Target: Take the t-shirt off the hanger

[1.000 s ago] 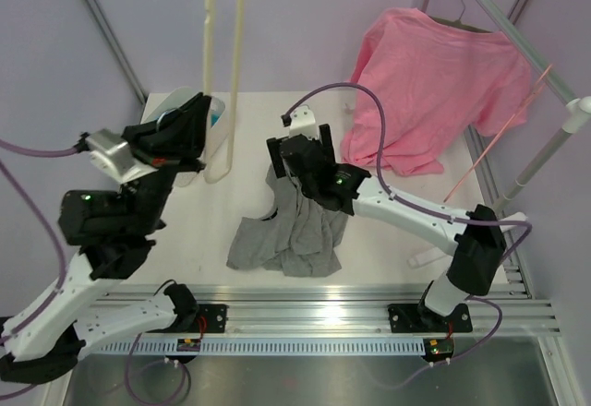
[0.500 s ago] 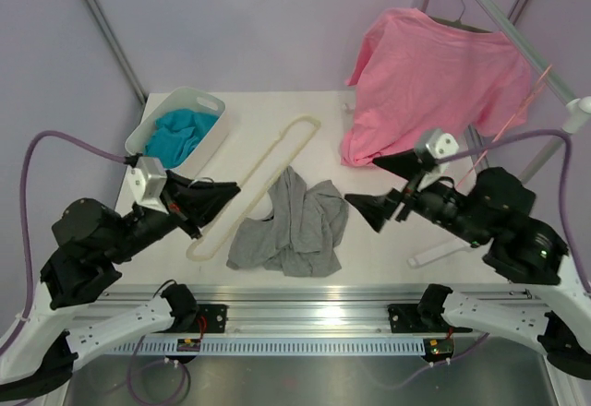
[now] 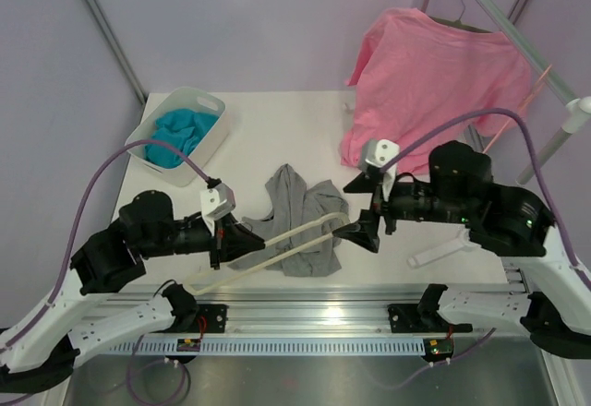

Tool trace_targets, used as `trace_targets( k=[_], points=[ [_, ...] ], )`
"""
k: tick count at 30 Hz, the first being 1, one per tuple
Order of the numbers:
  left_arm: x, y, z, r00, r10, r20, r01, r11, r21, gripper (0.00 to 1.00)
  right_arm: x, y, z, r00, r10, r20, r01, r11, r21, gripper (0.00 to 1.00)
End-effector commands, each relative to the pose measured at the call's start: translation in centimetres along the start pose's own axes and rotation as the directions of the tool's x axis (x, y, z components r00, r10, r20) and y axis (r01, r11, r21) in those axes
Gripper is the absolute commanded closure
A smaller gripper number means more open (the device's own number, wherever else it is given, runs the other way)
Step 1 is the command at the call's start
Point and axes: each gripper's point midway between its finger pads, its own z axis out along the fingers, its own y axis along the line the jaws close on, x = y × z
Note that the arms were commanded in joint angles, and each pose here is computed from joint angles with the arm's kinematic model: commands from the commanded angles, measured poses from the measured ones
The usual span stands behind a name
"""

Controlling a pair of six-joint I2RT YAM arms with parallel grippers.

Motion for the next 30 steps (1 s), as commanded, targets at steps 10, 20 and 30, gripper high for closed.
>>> trace_targets(
  k=[10, 20, 30],
  points=[
    [2.1, -0.5, 3.8, 0.991, 0.025, -0.130, -0.006, 0.989, 0.147, 1.00, 5.4, 1.9, 7.5, 0.956, 0.021, -0.291, -0.096, 0.965, -0.244, 0.23],
    [1.5, -0.8, 4.2, 0.992, 0.046, -0.114, -0.025, 0.983, 0.180, 1.00, 8.6, 3.3, 8.6, 0.944, 0.042, -0.328, -0.153, 0.935, -0.321, 0.27],
    [0.0, -1.7, 4.3, 0.994, 0.056, -0.090, -0.035, 0.974, 0.226, 1.00, 9.1, 5.2, 8.4, 0.949, 0.048, -0.311, -0.178, 0.898, -0.403, 0.67]
  ],
)
